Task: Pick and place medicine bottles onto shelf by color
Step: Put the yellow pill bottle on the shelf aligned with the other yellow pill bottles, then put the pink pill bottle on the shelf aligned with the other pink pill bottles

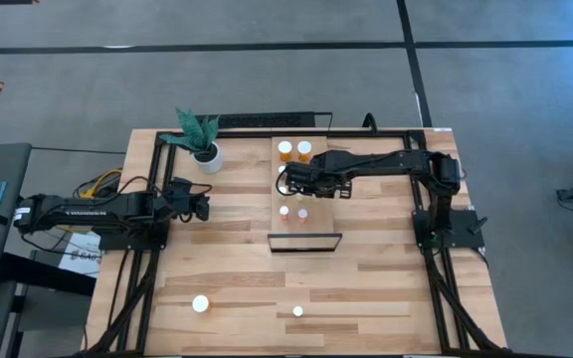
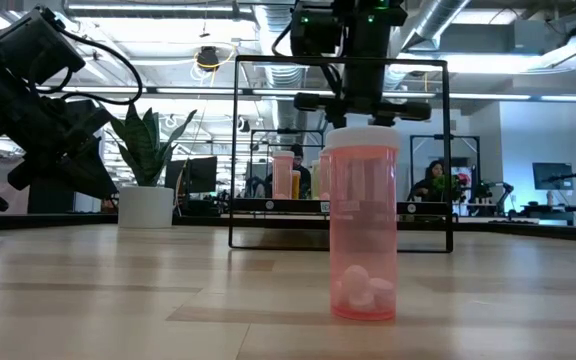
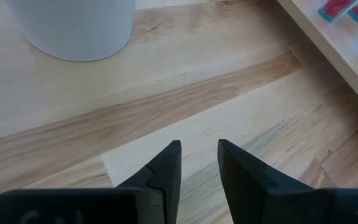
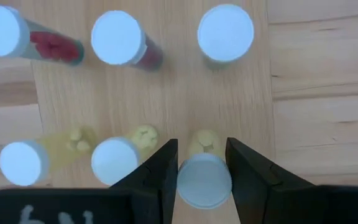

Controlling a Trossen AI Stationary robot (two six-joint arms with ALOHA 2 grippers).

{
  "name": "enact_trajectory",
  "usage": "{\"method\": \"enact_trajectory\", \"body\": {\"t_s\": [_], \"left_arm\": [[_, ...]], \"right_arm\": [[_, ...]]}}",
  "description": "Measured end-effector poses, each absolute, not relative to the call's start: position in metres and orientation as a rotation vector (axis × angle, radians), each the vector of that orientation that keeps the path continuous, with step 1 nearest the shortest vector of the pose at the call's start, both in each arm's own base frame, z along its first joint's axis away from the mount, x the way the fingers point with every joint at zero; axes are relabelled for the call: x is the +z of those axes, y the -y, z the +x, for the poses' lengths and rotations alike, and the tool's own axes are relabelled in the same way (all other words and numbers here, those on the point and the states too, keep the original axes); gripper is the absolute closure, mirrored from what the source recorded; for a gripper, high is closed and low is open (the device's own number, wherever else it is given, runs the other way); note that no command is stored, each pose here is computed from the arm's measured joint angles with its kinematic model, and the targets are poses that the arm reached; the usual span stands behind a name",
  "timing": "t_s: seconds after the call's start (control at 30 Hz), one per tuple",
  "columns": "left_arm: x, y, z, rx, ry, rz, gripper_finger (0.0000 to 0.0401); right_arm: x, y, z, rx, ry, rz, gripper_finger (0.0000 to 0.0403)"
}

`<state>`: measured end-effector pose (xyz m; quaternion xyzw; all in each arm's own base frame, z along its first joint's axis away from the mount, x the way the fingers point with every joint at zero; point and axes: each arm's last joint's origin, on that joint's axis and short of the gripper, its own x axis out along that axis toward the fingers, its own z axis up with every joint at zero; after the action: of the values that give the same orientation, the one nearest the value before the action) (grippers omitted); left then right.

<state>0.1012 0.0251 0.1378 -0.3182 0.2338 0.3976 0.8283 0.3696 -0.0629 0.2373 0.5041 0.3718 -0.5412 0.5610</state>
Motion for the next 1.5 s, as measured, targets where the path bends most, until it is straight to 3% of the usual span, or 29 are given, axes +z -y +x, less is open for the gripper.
{"method": "enact_trajectory", "body": {"t_s": [1.07, 1.5], "left_arm": [[0.138, -0.025, 0.101, 0.844, -0.496, -0.676, 0.031], [0.138, -0.025, 0.101, 0.844, -0.496, -0.676, 0.031]], "right_arm": [[0.226, 0.069, 0.373, -1.304, -0.894, 1.181, 0.0258], [0.226, 0.069, 0.37, -1.318, -0.914, 1.172, 0.0148]]}}
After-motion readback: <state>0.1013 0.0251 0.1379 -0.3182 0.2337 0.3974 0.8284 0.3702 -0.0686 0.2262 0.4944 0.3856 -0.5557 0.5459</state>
